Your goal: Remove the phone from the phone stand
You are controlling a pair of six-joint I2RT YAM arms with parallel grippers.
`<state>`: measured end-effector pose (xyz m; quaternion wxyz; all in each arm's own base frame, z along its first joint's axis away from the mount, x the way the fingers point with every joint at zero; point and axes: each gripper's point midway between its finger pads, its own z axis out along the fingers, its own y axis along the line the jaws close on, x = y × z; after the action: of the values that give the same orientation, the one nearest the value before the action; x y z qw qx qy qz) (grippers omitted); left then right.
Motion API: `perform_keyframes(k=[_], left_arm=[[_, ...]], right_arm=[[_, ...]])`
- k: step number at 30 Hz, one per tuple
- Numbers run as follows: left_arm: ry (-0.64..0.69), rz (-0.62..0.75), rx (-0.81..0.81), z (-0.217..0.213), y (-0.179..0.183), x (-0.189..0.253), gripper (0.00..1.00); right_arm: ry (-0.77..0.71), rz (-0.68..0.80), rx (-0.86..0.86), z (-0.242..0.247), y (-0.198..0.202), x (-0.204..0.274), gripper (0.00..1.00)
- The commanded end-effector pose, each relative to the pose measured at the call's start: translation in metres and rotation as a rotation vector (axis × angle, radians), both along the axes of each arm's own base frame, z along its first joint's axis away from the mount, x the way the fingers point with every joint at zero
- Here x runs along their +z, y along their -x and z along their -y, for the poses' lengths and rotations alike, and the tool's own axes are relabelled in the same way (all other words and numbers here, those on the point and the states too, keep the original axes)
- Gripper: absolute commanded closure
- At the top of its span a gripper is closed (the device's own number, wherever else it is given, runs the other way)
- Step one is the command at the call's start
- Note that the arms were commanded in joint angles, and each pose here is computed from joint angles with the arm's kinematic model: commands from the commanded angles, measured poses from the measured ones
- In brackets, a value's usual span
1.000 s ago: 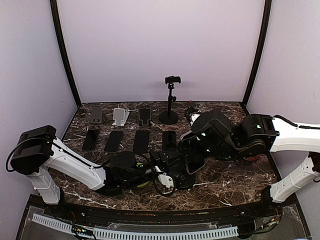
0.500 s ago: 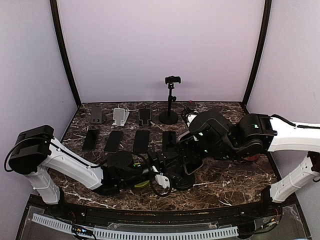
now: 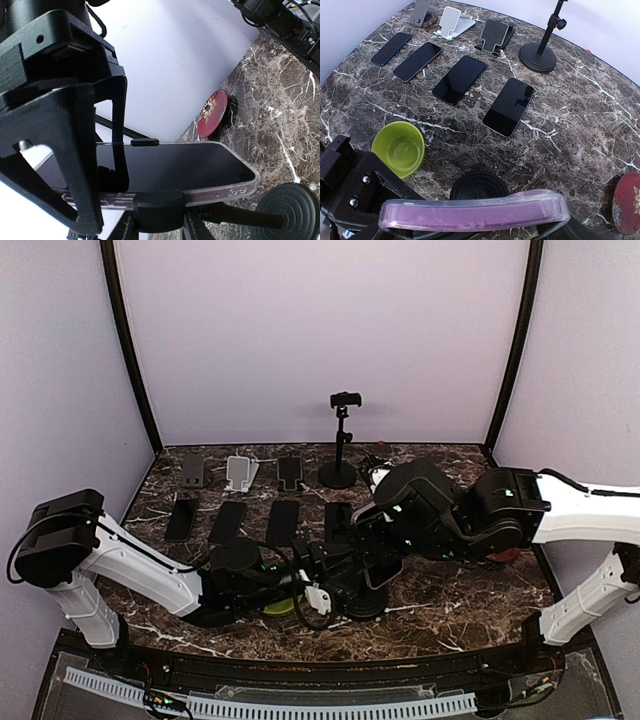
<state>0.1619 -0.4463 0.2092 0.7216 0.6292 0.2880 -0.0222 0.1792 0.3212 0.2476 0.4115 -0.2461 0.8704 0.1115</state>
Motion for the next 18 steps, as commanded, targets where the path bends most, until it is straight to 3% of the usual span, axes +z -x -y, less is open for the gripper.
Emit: perform_keyframes(k=[1, 18], left_arm=[[0.021, -0.022, -0.017, -0.0146, 0.0007, 0.0062, 1.0], [0.02, -0.057, -0.05, -0.023, -0.0028, -0.0019, 1.0]], right_arm=[[0.183, 0.118, -0.086, 0.0429, -0.0195, 0.0075, 0.79], [0.294, 0.143, -0.053, 0.0463, -0.0196, 0.0022, 0.82]])
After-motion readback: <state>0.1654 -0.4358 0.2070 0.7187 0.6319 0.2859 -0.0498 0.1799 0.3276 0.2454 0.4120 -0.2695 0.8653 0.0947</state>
